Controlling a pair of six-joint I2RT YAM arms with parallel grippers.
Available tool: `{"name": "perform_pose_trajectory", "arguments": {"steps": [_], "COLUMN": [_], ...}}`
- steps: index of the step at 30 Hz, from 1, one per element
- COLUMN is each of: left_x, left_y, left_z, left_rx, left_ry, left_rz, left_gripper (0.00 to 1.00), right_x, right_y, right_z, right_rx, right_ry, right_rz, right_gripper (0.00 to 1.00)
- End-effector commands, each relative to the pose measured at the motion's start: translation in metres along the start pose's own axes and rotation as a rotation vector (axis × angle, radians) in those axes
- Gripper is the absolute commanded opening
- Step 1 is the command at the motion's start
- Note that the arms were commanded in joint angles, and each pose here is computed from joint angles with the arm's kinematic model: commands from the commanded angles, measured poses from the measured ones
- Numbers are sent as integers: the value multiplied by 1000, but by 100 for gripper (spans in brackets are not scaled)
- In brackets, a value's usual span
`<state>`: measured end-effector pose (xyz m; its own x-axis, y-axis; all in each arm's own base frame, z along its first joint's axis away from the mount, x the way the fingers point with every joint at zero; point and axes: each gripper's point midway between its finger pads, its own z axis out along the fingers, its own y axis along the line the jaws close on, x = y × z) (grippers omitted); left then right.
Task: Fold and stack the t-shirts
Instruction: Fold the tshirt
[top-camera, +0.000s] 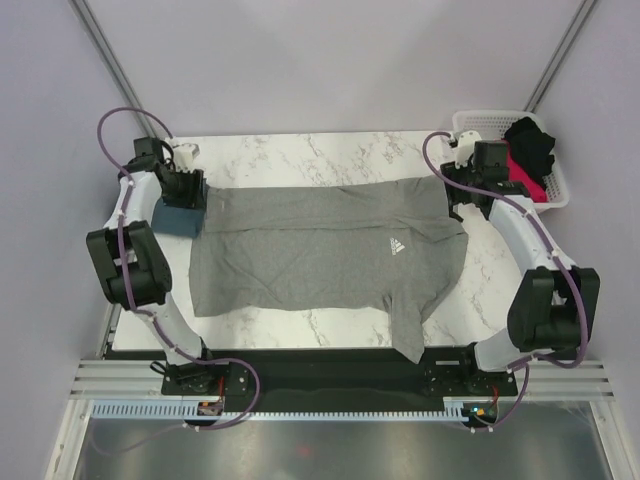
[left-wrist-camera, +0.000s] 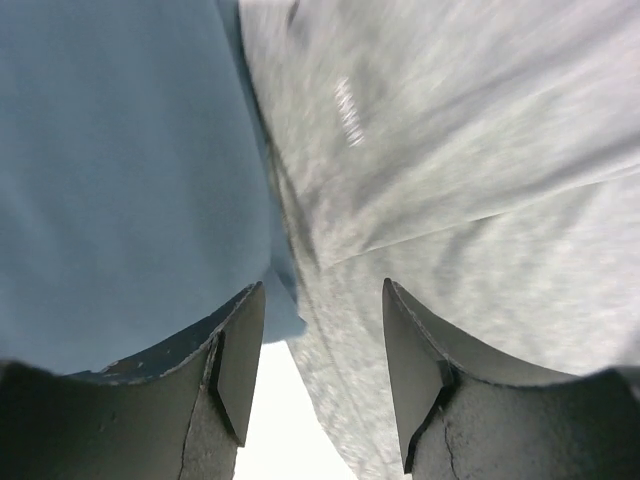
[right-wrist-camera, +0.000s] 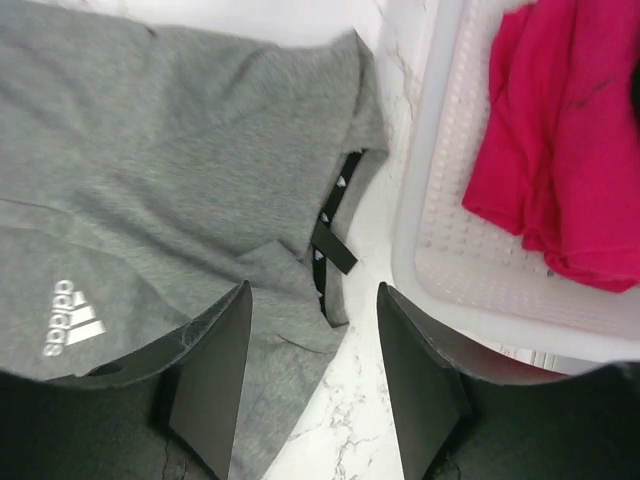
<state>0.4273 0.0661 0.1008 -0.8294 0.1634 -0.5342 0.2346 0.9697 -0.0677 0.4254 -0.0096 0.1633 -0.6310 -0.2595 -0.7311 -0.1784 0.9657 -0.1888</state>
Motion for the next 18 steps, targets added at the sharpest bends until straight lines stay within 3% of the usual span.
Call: {"name": "perform_pose_trajectory", "arguments": {"steps": [1, 4, 9, 12, 18], "left_x": [-59, -40, 26, 51, 81], "left_y": [-31, -68, -129, -162, -183], "left_z": [-59, -51, -24, -18, -2], "left_rx": [39, 121, 237, 334, 400], "left_ry": [-223, -167, -6, 46, 148], "left_rz": [-5, 36, 101, 125, 89], "left_gripper": [58, 57, 56, 55, 52], "right_x": [-42, -13, 37, 57, 75], "right_y": [20, 61, 108, 118, 122], "right_z": [-34, -34, -37, -33, -18], "right_rx": [-50, -193, -360, -407, -420], "right_ry": [-157, -98, 8, 60, 114], "right_rz": [-68, -97, -148, -134, -145], "right_gripper": [61, 58, 53, 52, 52]}}
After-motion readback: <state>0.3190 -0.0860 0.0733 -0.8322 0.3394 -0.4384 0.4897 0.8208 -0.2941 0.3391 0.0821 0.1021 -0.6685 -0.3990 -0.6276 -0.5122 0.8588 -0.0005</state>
